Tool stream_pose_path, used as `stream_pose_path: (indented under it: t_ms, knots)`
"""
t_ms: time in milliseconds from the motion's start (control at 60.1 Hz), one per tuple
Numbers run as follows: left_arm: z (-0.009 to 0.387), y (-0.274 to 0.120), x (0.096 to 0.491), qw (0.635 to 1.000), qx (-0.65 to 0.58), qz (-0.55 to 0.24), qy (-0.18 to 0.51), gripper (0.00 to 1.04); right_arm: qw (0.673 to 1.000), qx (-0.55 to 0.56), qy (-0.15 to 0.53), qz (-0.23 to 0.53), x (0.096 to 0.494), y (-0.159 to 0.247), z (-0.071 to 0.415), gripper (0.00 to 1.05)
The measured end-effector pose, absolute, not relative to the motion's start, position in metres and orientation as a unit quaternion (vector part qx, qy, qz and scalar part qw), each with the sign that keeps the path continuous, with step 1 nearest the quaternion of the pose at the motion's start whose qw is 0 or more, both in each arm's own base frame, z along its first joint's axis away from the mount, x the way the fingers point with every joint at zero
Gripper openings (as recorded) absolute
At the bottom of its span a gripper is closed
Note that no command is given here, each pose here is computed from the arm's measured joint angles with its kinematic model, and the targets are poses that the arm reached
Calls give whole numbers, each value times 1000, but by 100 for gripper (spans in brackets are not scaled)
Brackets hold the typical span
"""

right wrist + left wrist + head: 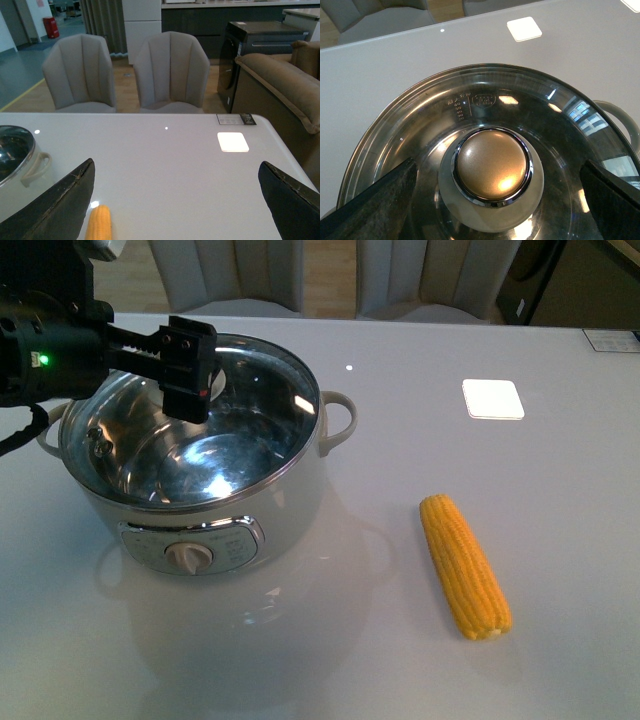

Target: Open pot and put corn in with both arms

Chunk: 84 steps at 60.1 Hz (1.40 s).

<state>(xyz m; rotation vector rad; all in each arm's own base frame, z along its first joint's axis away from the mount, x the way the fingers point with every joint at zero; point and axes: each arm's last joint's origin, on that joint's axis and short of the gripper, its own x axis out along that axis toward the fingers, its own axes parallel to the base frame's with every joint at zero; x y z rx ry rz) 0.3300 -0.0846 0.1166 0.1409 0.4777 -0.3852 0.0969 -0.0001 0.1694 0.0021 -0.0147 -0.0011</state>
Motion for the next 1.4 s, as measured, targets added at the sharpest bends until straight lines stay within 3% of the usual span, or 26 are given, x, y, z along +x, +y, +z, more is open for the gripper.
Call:
stream_pose_path:
  t_ms: [732,1397]
  knots:
    - [104,-104,356,953,53,-181,236,98,1000,1,-7,-1,97,0,169,96]
    - [98,-99,357,958,14,-150,245,98,1000,1,-7,-1,97,0,169,96]
